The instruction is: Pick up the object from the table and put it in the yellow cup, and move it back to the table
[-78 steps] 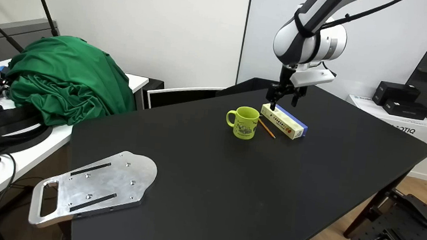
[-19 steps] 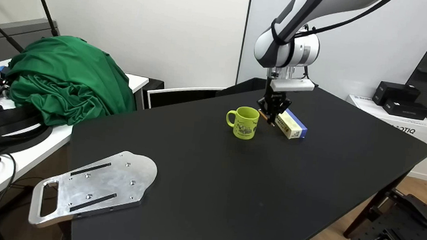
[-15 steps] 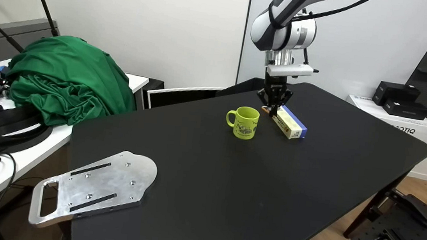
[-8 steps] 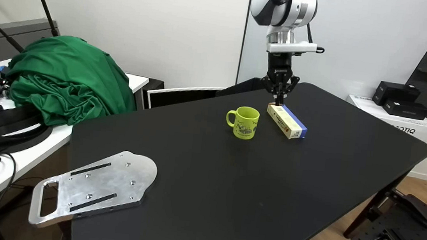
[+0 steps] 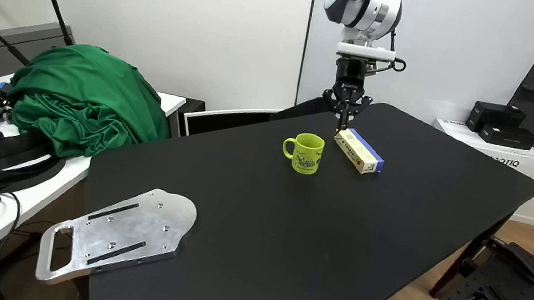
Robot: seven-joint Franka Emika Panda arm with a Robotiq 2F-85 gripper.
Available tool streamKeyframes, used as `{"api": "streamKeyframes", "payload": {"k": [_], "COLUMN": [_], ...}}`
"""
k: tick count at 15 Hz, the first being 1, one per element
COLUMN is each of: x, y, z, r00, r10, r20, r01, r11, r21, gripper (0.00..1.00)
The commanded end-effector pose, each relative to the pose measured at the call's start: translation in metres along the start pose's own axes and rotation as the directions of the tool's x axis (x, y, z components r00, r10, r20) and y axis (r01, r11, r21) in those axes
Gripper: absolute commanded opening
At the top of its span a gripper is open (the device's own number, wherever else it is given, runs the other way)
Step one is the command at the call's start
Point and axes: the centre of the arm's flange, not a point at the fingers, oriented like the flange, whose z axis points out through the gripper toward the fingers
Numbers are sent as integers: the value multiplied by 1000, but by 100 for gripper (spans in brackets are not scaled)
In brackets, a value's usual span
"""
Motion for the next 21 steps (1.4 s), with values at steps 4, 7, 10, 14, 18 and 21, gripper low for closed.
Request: {"api": "streamKeyframes", "payload": {"k": [4, 7, 10, 14, 18, 21], "x": [17, 12, 7, -8, -11, -6], "y": [-25, -33, -42, -50, -55, -56], "z": [-21, -32, -38, -44, -39, -27], "r00": [997, 998, 997, 996, 988, 983], "r10": [72, 68, 68, 57, 52, 43], "r20": [2, 2, 26, 66, 144, 177], "r01": [-72, -68, -70, -63, -66, -64], "r11": [995, 994, 993, 994, 993, 992], "r21": [65, 90, 94, 92, 95, 112], "gripper": [2, 2, 2, 2, 2, 2]}}
